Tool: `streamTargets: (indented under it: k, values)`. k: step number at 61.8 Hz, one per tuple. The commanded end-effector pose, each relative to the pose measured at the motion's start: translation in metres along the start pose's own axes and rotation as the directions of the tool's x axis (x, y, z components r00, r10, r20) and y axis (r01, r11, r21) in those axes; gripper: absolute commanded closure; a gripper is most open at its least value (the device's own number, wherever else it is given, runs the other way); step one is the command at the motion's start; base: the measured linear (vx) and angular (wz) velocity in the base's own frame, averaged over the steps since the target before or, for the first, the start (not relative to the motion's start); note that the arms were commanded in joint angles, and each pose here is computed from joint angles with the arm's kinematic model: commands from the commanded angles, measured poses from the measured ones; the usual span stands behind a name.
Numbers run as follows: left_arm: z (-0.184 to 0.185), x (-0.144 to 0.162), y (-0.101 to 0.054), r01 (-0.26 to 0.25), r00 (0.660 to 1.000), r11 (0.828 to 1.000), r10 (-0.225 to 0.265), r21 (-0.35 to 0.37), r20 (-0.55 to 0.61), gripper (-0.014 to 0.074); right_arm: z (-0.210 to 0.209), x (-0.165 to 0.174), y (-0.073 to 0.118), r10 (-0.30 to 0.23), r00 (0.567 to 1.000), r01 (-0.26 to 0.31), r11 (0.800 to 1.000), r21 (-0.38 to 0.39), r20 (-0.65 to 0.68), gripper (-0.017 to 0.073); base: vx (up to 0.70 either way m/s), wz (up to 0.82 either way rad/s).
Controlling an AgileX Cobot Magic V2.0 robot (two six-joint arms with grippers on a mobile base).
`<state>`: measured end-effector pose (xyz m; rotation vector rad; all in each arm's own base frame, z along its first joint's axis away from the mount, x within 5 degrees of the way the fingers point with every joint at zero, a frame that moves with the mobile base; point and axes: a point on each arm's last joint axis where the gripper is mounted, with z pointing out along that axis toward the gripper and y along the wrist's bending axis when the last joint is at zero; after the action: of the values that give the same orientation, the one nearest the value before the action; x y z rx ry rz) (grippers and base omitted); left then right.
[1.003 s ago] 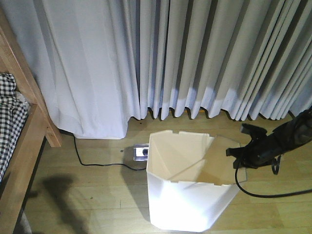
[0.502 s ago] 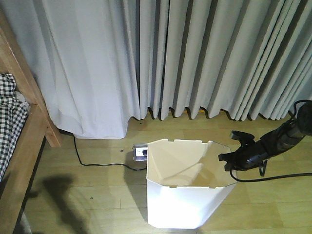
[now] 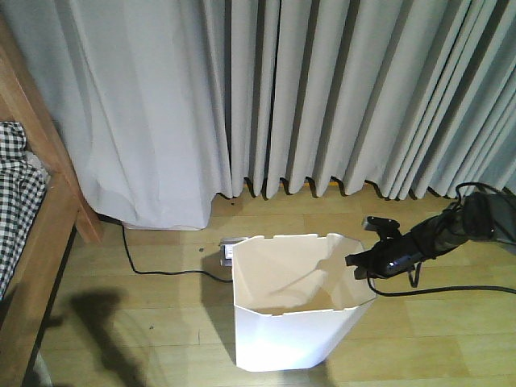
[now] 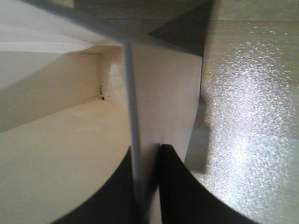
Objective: Move trash bin to bedside with robot
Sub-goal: 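Lower the held bin onto the floor beside the bed with the right gripper, then open the right gripper and release the bin rim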
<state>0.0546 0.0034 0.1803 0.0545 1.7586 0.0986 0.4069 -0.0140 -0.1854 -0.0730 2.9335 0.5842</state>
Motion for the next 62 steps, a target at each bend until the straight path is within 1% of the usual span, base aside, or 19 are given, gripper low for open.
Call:
streamTargets:
  k: [1,7,18,22,32,36,48,62]
  values:
    - [0.002,0.002,-0.002,0.01,0.998,1.0,-0.011,0.013,0.056,0.0599,-0.028,-0.037,0.025,0.031,0.998,-0.022,0.987,-0.158,0.053,0.0566,0.0,0.0]
    - [0.002,0.002,-0.002,0.01,0.998,1.0,-0.011,0.013,0.056,0.0599,-0.023,-0.042,0.026,0.029,0.998,-0.018,0.987,-0.161,0.064,0.0566,0.0,0.0]
    - [0.002,0.002,-0.002,0.01,0.998,1.0,-0.011,0.013,0.056,0.0599,-0.011,-0.045,0.03,0.005,0.998,0.006,0.987,-0.163,0.069,0.0565,0.0,0.0]
    - [0.002,0.002,-0.002,0.01,0.998,1.0,-0.011,0.013,0.056,0.0599,-0.007,-0.045,0.032,0.007,0.997,0.005,0.986,-0.164,0.071,0.0563,0.0,0.0]
    - [0.002,0.002,-0.002,0.01,0.998,1.0,-0.011,0.013,0.056,0.0599,-0.006,-0.048,0.031,-0.054,0.995,0.067,0.985,-0.158,0.084,0.0559,0.0,0.0]
    - [0.002,0.002,-0.002,0.01,0.998,1.0,-0.011,0.013,0.056,0.0599,-0.007,-0.049,0.031,-0.067,0.994,0.08,0.985,-0.155,0.09,0.0554,0.0,0.0]
    - [0.002,0.002,-0.002,0.01,0.998,1.0,-0.011,0.013,0.056,0.0599,-0.006,-0.049,0.03,-0.062,0.994,0.076,0.984,-0.162,0.088,0.0515,0.0,0.0]
    - [0.002,0.002,-0.002,0.01,0.998,1.0,-0.011,0.013,0.056,0.0599,-0.005,-0.048,0.03,-0.052,0.995,0.067,0.983,-0.17,0.087,0.0415,0.0,0.0]
